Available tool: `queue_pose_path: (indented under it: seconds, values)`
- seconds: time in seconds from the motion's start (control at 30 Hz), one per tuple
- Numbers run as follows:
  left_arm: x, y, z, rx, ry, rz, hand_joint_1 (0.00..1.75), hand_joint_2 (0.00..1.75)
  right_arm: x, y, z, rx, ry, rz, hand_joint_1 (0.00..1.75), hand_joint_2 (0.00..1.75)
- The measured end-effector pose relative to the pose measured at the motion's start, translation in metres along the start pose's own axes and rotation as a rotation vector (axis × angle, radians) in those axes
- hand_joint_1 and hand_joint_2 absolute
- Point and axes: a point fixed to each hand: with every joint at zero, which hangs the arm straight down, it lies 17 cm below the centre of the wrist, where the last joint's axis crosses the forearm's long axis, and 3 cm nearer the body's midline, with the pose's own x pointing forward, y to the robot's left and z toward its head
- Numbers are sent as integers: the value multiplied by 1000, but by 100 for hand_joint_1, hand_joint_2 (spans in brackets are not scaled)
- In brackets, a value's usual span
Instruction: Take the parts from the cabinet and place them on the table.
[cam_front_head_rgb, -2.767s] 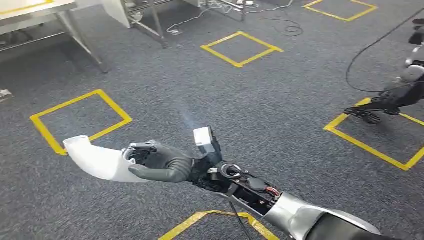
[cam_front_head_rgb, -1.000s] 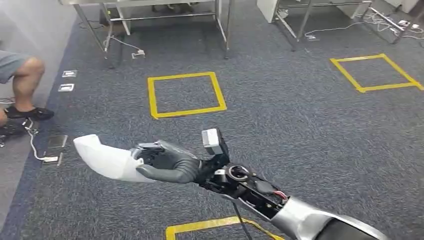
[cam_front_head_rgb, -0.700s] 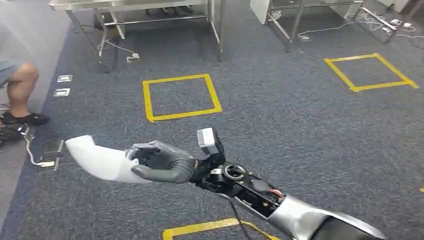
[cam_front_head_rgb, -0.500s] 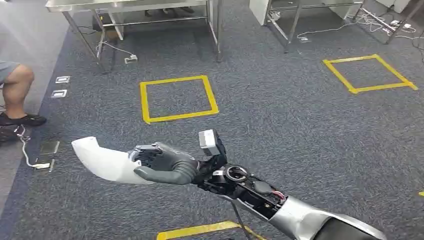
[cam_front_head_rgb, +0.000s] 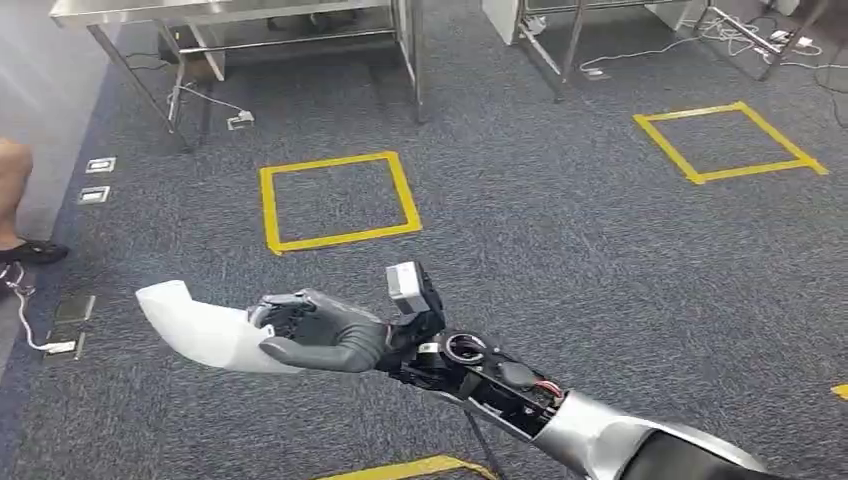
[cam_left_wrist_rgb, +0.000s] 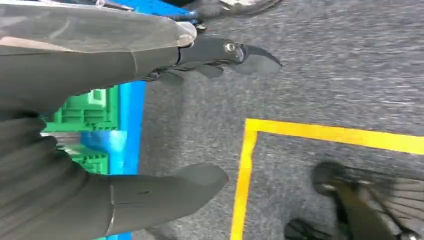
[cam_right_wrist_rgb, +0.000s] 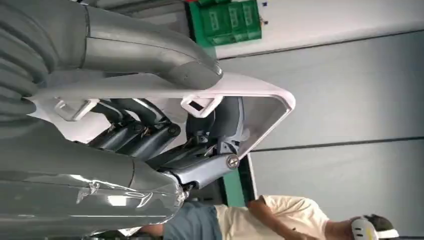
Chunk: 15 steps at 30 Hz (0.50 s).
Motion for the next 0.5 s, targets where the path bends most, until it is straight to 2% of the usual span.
queue_pose_path:
  seconds: [0.5]
  values:
    - [2,-3,0,-8,-15,-4,0,175,5,3,-2,14,-13,5,175,175]
